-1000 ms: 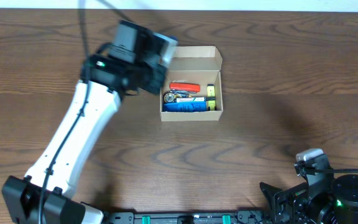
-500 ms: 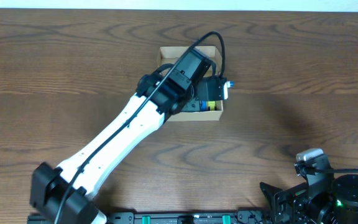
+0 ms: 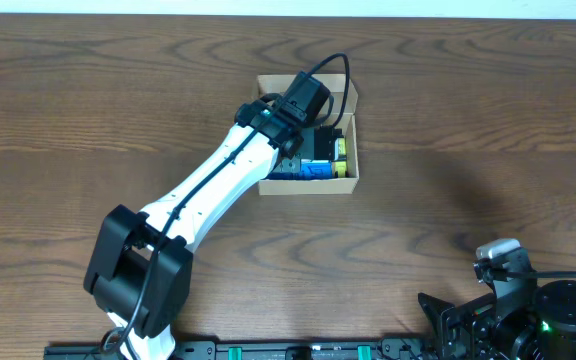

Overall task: Pack container
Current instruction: 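Carry the blue-capped marker with the left gripper into the box, then release the marker and raise the left gripper out of the box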

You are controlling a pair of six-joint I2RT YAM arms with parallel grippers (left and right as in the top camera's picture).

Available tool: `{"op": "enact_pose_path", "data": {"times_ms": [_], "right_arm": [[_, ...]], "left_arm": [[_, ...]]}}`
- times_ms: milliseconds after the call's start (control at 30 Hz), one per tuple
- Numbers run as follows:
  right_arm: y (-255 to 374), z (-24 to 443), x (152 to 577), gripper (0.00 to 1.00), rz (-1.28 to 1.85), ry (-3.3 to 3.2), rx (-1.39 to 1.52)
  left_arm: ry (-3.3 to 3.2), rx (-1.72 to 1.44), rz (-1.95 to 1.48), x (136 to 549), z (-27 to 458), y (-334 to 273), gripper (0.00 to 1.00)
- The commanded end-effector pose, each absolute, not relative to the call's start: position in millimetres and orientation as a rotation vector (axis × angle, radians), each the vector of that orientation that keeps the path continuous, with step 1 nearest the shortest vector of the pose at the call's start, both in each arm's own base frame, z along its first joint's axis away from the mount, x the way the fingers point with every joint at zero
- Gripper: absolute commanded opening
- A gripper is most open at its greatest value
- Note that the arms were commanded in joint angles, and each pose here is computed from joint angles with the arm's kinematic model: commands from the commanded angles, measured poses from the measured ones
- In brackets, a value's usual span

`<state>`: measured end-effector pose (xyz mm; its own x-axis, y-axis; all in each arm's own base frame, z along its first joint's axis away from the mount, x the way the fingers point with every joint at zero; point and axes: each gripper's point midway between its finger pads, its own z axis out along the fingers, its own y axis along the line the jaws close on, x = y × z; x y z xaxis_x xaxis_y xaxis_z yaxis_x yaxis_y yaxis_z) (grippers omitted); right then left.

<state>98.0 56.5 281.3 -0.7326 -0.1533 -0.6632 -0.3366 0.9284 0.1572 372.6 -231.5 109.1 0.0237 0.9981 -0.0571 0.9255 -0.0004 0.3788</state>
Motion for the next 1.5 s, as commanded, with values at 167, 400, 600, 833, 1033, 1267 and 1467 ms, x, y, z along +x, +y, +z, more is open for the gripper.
{"op": "enact_pose_path", "data": {"times_ms": [167,400,600,833,1033,1267,1467], "right_arm": [[57,282,97,0.99,0.353,2.393,-0.355],[57,282,97,0.99,0.353,2.393,-0.355],[57,282,97,0.99,0.353,2.394,-0.355],[57,282,97,0.99,0.353,2.394,-0.355],[57,282,97,0.99,0.354,2.392,-0.355],[61,287,101,0.99,0.38,2.366,-0.341],[66,296,108,0.99,0.478,2.35,-0.176]], "left_arm": [[2.037,1.923,0.318,374,110,-231,0.6],[2.204,1.719,0.27,362,125,-224,0.6],[2.311,1.448,0.199,348,167,-214,0.54],[2.332,1.1,0.055,341,226,-197,0.22],[2.432,0.675,-0.257,351,250,-168,0.06],[2.544,0.208,-0.594,371,245,-122,0.06],[2.6,0.078,-0.707,375,232,-103,0.06]]}}
